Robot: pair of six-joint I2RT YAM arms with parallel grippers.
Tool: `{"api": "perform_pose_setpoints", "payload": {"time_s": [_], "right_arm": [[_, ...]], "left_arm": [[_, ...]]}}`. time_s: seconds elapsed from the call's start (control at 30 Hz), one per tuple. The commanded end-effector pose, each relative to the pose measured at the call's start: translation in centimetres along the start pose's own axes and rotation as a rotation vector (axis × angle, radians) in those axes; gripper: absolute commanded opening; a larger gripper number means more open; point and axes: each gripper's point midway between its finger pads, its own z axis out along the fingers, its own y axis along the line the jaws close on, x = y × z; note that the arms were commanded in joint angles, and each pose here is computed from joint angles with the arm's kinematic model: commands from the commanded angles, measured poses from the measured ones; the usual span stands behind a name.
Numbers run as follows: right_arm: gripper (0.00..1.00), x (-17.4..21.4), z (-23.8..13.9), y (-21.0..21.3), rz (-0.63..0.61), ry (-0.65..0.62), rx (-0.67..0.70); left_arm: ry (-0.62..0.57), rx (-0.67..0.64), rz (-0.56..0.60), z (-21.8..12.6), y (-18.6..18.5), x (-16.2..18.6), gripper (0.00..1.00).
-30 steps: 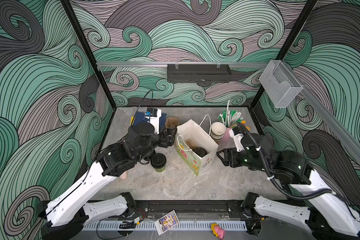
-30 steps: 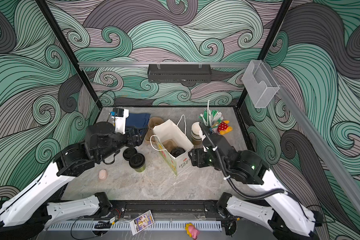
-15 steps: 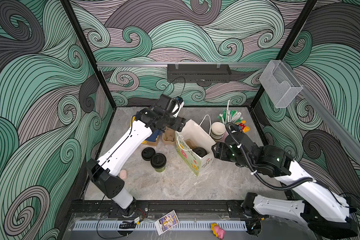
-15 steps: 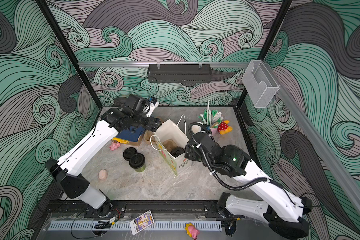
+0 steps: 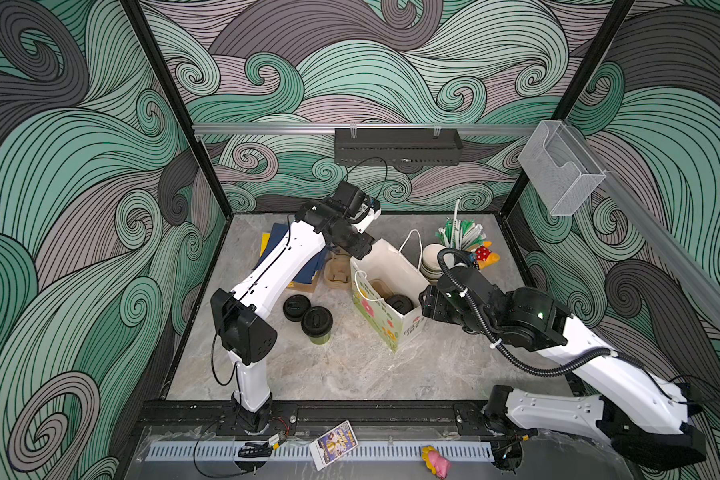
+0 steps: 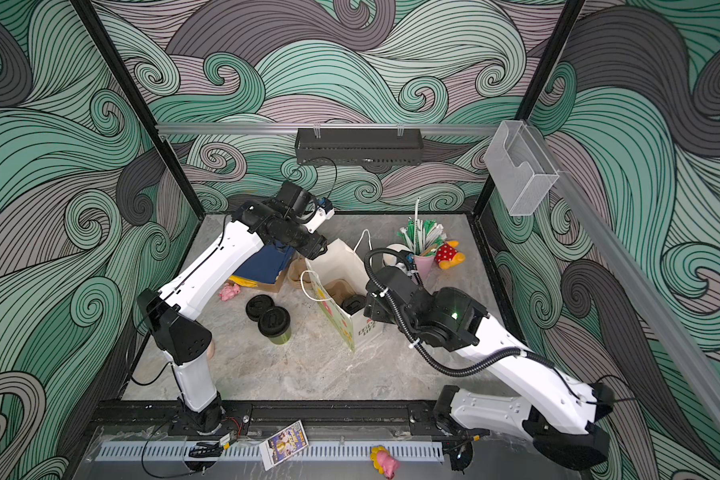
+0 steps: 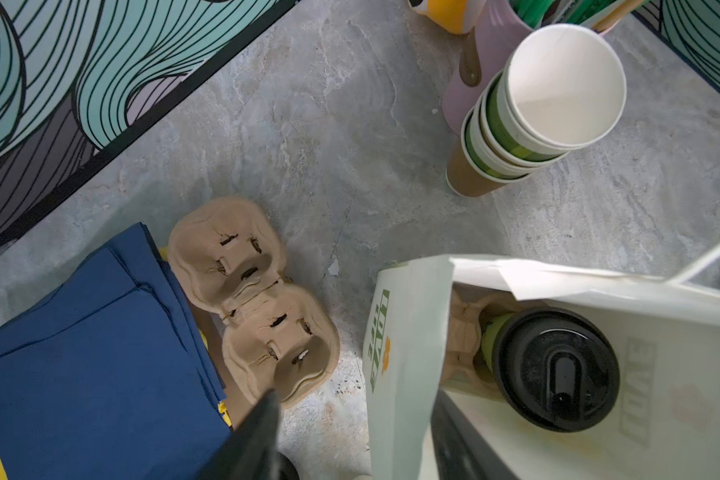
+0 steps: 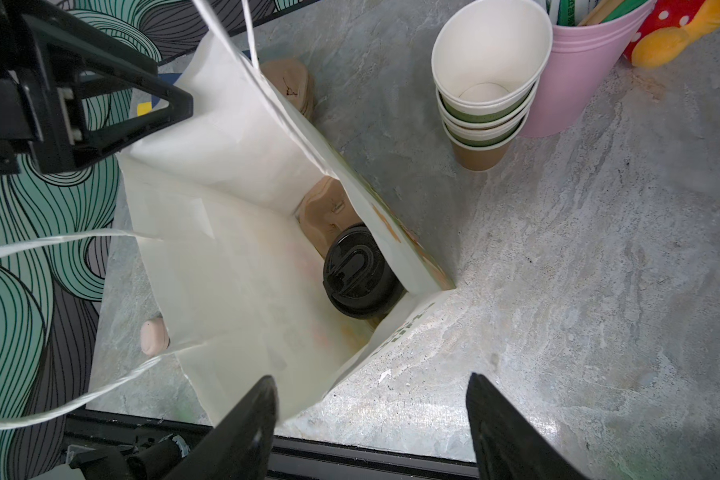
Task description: Pack the takeout coffee
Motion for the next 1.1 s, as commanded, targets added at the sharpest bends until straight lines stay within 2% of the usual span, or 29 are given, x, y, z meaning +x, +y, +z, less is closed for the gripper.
{"api": "perform_pose_setpoints", "payload": {"time_s": [0.0,0.33,0.47,0.6,0.93,1.07], "right_arm": [[0.73,-0.2,-0.4,-0.7,0.0,-0.014,0.034],[0.69,-0.4,-0.4,-0.1,-0.019,-0.009,0.017],[0.69,-0.6,-0.3,0.5,-0.024,-0.009,0.013],[0.68,-0.6,0.4,1.1,-0.034,0.001,0.029],[0.59,0.2,2.3,0.3,-0.052,0.038,0.153],[0.51,0.4,2.5,0.0,-0.058,0.042,0.176]], "left_arm": [[0.017,0.034,0.008,-0.2,-0.2,0.2,0.44],[0.006,0.088,-0.014,-0.7,-1.0,0.1,0.1],[-0.008,0.11,-0.025,-1.1,-1.4,-0.1,0.01],[-0.018,0.111,-0.045,-1.4,-1.5,0.0,0.0],[-0.073,0.125,-0.103,-2.4,-1.9,-0.1,0.0],[-0.101,0.13,-0.145,-2.9,-2.0,-0.3,0.0]]}}
